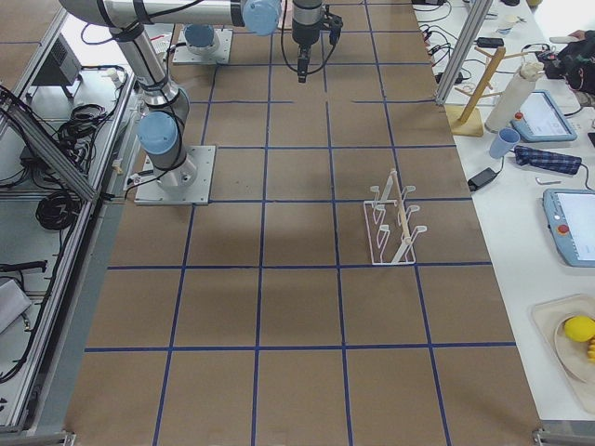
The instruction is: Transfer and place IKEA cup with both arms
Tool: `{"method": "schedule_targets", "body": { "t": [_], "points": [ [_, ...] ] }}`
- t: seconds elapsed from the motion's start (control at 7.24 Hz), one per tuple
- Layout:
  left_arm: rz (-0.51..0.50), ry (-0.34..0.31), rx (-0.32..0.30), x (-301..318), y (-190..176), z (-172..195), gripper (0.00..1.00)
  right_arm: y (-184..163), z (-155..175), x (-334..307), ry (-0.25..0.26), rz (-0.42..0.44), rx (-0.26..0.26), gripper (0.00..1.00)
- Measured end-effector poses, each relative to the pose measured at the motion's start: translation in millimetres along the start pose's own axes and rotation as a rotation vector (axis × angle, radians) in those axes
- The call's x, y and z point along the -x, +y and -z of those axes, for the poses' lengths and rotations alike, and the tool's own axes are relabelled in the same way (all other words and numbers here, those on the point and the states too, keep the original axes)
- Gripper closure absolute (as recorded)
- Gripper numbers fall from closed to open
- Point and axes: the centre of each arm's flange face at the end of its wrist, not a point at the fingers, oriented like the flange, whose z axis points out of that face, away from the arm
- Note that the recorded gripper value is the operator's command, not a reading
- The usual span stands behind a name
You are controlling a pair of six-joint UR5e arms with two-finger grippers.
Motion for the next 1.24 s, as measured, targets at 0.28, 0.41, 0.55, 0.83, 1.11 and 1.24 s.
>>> {"method": "schedule_targets", "body": {
  "t": [0.28,0.41,0.55,0.83,1.11,1.24],
  "points": [
    [0.007,0.058,0.003,-67,11,53,0.2,-1,1,-1,0.004,0.001,-0.005,0.0],
    [0.014,0.075,-0.002,-87,16,63,0.2,0,0,-1,0.008,0.001,0.0,0.0],
    [0.017,0.078,-0.009,-101,20,68,0.2,1,-2,-1,0.01,0.001,0.008,0.0],
    [0.003,0.077,-0.016,-117,24,70,0.19,1,-3,0,0.002,0.0,0.004,0.0],
    [-0.006,0.078,-0.034,-120,26,70,0.19,1,0,1,0.004,0.0,-0.003,0.0],
    [-0.011,0.073,-0.039,-119,26,71,0.19,1,0,0,0.007,0.001,-0.002,0.0]
  ]
}}
